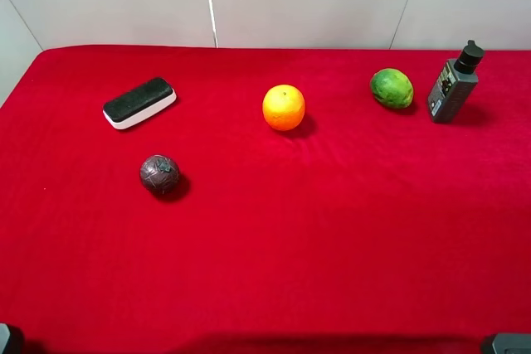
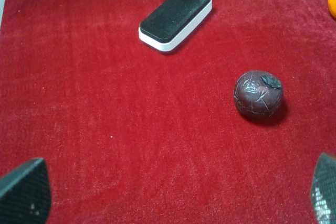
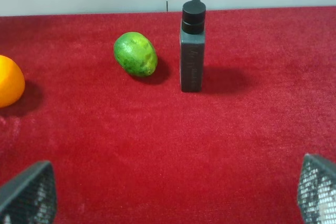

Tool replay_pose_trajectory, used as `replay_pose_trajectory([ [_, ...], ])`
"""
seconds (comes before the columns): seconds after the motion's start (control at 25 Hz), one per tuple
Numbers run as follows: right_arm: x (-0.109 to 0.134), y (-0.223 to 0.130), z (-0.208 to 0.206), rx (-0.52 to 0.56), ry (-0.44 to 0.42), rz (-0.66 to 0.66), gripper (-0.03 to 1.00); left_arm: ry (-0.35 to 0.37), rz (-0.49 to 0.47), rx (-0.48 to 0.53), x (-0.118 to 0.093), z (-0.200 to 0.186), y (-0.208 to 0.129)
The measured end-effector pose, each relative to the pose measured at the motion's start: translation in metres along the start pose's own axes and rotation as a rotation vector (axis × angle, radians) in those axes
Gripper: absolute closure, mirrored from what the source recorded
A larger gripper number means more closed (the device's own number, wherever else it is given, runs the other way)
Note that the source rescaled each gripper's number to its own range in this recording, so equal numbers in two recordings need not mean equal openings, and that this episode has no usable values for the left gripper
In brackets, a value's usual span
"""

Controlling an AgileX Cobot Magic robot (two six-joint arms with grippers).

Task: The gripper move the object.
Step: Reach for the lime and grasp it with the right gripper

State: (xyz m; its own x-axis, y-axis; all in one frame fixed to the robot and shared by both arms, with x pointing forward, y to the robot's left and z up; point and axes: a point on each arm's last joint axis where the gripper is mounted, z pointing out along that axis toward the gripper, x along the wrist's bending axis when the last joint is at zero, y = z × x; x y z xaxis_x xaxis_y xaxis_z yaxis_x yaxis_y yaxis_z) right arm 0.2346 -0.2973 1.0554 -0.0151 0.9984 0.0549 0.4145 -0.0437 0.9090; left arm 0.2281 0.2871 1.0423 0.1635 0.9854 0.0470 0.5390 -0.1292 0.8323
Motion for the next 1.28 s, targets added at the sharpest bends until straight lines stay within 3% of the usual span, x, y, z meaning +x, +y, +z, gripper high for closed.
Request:
replay_pose_trajectory([
  [0.76, 0.002, 0.0, 0.001, 0.008, 0.023, 0.015, -0.03, 0.0, 0.0, 0.0, 0.0, 0.0, 0.0],
  [1.0, 0.01, 0.017, 0.022, 0.148, 0.091, 0.043, -0.03, 0.0, 0.0, 0.0, 0.0, 0.0, 0.0],
  [1.28, 0.013, 0.062, 0.051, 0.233, 0.101, 0.009, -0.03, 0.0, 0.0, 0.0, 0.0, 0.0, 0.0],
])
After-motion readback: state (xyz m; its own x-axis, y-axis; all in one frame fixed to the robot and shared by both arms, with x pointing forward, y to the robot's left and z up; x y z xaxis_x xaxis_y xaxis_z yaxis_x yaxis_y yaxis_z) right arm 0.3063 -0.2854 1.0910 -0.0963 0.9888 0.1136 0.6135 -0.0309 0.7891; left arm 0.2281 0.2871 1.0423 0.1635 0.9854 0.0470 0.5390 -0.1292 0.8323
